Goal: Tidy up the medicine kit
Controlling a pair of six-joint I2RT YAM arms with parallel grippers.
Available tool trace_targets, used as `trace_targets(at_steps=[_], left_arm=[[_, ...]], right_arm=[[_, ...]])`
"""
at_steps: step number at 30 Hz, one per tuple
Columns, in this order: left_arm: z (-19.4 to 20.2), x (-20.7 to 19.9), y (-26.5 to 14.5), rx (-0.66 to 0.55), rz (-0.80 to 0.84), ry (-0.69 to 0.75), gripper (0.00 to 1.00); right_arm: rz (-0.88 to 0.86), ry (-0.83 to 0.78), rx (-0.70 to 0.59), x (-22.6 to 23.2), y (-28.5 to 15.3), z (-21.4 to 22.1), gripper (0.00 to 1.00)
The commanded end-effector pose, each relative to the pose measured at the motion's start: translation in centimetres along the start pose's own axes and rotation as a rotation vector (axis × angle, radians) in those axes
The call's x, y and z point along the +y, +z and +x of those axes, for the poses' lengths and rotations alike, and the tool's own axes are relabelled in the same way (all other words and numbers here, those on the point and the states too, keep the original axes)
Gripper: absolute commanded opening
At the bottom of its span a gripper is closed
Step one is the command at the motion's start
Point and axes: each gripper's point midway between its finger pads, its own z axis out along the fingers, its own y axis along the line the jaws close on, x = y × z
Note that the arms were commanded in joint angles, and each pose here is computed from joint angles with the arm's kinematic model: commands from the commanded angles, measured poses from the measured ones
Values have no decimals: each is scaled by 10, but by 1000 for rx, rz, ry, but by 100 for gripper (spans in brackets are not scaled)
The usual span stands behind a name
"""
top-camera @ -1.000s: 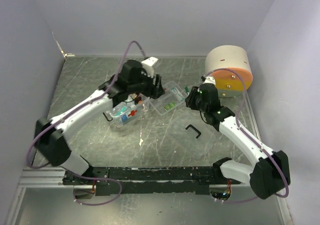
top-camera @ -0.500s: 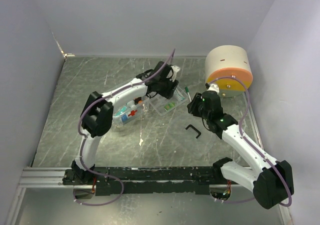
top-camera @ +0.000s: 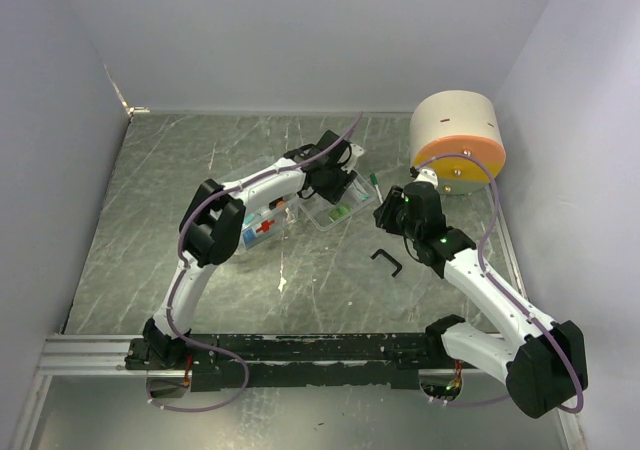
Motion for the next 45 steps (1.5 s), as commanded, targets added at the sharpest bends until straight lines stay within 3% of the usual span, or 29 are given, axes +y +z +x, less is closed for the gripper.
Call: trace_targets(at_steps=[1, 9, 17, 27, 31, 36, 45], left_arm=[[-3, 6, 8, 4, -2, 29, 54], [-2, 12, 19, 8, -13, 34, 54], [14, 18, 35, 58, -22, 63, 38], [36, 24, 44, 119, -46, 93, 47], [40, 23, 47, 123, -43, 95, 41], [29, 24, 45, 89, -47, 90, 28], [-35, 15, -2, -71, -10, 75, 27]], right_arm=[[1, 1, 4, -1, 0, 2, 34], [-1, 13, 23, 0, 2, 7, 34], [11, 11, 15, -3, 2, 5, 33], [12, 8, 9, -1, 3, 1, 32], [11, 8, 10, -1, 3, 1, 32], [15, 5, 4, -1, 1, -2, 31], [16, 13, -28, 0, -5, -11, 31]])
